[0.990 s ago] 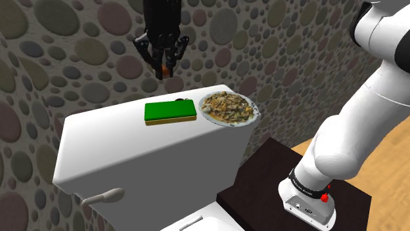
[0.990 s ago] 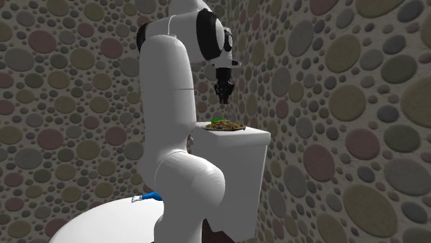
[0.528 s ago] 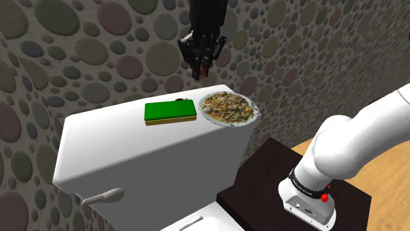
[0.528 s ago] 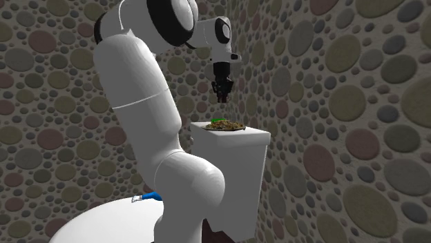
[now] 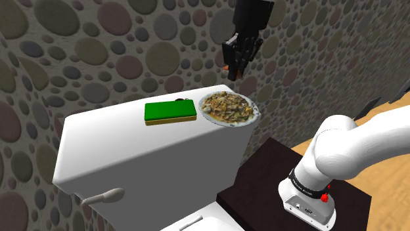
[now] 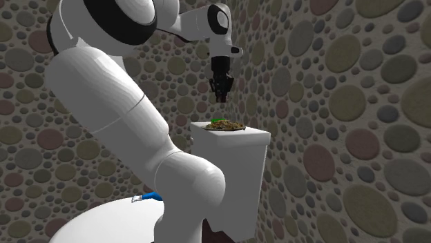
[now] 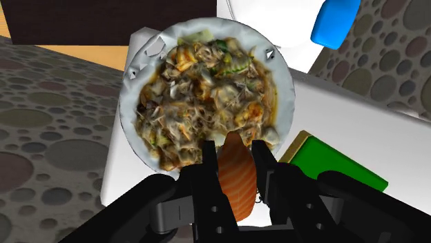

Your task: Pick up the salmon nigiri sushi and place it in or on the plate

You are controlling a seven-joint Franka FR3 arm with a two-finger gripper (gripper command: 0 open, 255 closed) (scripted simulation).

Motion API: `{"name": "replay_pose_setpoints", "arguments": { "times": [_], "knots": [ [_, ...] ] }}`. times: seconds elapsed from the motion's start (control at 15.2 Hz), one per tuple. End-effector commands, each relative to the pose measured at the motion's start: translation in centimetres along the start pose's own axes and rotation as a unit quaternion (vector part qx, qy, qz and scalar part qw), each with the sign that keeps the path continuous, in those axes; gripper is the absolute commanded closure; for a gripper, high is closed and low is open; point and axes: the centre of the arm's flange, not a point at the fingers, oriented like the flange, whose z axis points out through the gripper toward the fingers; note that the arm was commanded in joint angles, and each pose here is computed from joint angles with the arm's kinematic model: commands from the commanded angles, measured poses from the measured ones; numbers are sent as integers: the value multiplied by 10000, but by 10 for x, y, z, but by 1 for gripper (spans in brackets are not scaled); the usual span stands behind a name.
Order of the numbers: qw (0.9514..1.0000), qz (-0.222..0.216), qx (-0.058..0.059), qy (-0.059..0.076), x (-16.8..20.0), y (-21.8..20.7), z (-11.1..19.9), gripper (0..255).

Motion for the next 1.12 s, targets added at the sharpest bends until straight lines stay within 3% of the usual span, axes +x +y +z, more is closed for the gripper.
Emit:
{"name": "replay_pose_setpoints", "arguments": {
  "times": [0.0,0.79,1.06],
  "knots": [
    [10000,-4,5,-4,-5,5,7,255],
    [10000,-4,5,-4,-9,8,70,255],
    [10000,-4,5,-4,-9,8,70,255]
  ]
}}
